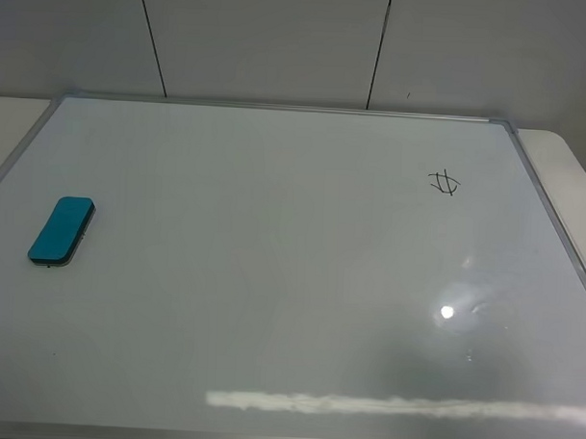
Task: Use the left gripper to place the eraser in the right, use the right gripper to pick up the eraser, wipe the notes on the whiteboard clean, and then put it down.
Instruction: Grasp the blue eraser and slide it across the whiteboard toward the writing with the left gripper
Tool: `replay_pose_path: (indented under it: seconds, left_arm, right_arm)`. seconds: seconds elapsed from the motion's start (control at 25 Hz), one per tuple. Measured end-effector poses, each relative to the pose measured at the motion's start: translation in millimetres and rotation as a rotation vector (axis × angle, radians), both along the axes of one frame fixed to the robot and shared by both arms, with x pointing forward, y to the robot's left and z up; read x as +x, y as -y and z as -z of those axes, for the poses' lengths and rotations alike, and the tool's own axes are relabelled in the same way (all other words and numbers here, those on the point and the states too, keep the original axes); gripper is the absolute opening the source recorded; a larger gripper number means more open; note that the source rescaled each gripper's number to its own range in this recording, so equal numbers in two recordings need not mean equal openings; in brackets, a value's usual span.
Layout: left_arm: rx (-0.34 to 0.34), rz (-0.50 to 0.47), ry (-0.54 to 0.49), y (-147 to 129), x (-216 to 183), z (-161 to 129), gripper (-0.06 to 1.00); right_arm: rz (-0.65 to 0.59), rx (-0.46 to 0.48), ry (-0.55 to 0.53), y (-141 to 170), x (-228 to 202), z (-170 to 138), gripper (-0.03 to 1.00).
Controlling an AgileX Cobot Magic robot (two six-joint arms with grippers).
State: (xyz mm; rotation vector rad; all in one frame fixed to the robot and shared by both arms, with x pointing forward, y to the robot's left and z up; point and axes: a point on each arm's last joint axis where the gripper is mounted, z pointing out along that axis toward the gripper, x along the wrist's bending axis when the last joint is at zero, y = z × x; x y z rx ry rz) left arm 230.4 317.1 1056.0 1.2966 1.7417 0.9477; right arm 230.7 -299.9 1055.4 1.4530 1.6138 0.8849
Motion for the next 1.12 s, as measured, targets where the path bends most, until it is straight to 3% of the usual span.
replay_pose_path:
  seconds: [0.56,0.8,1.12]
  left_arm:
    - [-0.02,0.016,0.005,2,1,-1,1.0]
    - [-0.047,0.046,-0.067,7,17,-16,1.0]
    - [0.095,0.113,-0.28,8,79,-51,1.0]
  right_arm:
    - [0.0,0.0,0.0,0,0,0,0.86]
    - [0.0,0.0,0.0,0,0,0,0.86]
    - [0.0,0.0,0.0,0,0,0,0.86]
